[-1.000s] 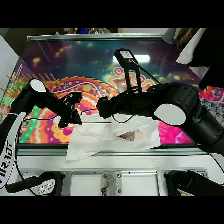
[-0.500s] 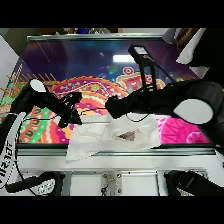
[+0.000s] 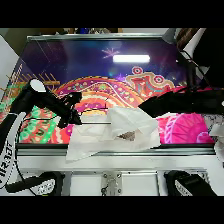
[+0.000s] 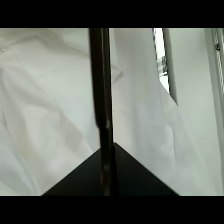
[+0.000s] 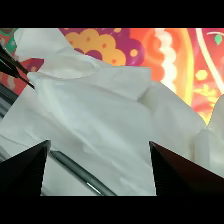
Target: Fold the clothes and pants, and hang the long-sleeved shirts on hangers.
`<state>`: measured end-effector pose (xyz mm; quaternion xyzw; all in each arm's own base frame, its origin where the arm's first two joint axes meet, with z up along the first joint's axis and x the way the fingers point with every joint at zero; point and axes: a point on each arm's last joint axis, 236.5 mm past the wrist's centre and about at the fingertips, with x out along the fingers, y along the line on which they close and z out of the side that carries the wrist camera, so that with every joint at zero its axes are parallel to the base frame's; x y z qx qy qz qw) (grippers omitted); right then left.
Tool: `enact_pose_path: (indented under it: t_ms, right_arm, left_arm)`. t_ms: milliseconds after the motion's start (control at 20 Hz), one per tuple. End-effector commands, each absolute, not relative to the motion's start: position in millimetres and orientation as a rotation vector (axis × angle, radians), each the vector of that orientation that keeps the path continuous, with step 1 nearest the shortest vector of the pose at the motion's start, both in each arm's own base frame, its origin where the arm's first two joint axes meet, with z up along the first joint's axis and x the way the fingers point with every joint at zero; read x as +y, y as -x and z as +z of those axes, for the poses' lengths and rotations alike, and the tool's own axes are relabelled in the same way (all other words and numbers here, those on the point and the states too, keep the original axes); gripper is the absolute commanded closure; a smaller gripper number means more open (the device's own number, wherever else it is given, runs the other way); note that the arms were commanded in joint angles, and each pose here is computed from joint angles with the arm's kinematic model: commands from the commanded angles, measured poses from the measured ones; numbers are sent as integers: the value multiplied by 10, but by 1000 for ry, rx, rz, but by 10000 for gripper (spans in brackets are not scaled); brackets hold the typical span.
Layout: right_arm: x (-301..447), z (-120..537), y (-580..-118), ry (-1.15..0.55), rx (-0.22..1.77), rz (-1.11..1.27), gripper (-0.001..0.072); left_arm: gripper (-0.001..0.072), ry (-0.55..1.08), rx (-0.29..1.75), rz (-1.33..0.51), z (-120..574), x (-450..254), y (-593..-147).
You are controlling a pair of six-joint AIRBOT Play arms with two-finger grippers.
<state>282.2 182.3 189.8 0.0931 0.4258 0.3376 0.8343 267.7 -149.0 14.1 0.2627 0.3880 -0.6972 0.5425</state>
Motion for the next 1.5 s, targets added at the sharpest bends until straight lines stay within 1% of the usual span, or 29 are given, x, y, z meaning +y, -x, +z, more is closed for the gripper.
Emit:
enact_pose_path:
  t_ms: [0,50,150,200,250,350,400,500,600,650,750,950,1050,1200,1450]
  right_arm:
    - [1576,1829,-2940,-325,776,759,14]
    - [1502,1791,-2983,-374,779,737,14]
    - [1370,1732,-3052,-400,784,695,14]
    - [1359,1752,-3054,-461,799,683,14]
    - [1350,1786,-3078,-457,777,690,14]
    - [1315,1731,-3078,-259,699,761,14]
    - [1265,1647,-3054,-221,693,783,14]
    - [1255,1535,-2910,-211,655,916,14]
    - [1254,1586,-2797,-216,472,1071,14]
    - [1248,1544,-2736,-175,399,1126,14]
    - [1298,1359,-2598,-90,321,1219,14]
    - [1388,1086,-2534,-179,367,1271,14]
    - [1484,1056,-2527,-182,354,1316,14]
    - [1675,1049,-2535,-249,349,1377,13]
    - [1931,819,-2599,-271,420,1395,14]
  left_arm:
    - [696,-624,922,-1655,142,-1486,-2678]
    - [696,-625,922,-1655,142,-1485,-2678]
    - [695,-624,922,-1656,143,-1486,-2676]
    - [696,-624,922,-1655,142,-1486,-2677]
    - [695,-624,922,-1656,143,-1485,-2675]
    - [695,-618,929,-1670,153,-1482,-2641]
    - [696,-616,931,-1674,157,-1481,-2629]
    - [696,-611,936,-1684,164,-1478,-2604]
    - [696,-611,936,-1685,164,-1478,-2603]
    - [696,-611,936,-1685,165,-1478,-2603]
    - [695,-611,936,-1686,165,-1479,-2601]
    - [696,-611,936,-1685,165,-1478,-2602]
    - [695,-611,937,-1686,165,-1478,-2600]
    - [696,-611,936,-1685,165,-1479,-2601]
    - [696,-610,937,-1687,167,-1479,-2596]
